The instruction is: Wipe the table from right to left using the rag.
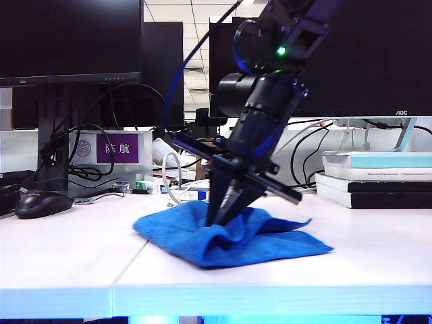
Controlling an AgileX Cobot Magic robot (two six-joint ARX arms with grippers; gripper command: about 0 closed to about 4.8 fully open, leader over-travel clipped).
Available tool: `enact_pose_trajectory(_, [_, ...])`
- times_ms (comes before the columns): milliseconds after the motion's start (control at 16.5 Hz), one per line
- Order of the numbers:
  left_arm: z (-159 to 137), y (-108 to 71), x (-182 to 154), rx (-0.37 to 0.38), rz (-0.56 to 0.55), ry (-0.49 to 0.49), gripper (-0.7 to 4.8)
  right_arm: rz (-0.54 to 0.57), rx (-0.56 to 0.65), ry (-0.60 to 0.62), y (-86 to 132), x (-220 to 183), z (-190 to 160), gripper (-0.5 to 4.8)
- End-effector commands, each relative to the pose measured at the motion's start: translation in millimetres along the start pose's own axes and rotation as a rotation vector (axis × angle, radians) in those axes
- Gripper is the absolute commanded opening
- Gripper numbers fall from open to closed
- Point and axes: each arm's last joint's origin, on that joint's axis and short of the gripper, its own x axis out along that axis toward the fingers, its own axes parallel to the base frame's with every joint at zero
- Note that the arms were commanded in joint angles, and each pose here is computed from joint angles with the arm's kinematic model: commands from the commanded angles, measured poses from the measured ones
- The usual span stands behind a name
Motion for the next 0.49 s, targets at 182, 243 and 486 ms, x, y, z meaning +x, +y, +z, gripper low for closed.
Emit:
enact_pose_trajectory(182, [-1.1,-2.8,-7.8,0.008,0.006,-0.021,-0.05,0.055,0.000,0.023,15.1,26.9,-2.9,-0.06])
enact_pose_trajectory(243, [-1.4,-2.9,-8.0,0.007,0.006,-0.018,-0.05,0.079,-0.002,0.015,19.2,28.8,-2.7,-0.06])
enact_pose_trajectory(486, [-2.5,-3.2,-7.9,0.003,0.003,-0.007,-0.05,0.167,-0.018,-0.008,36.9,35.6,-3.7,-0.06])
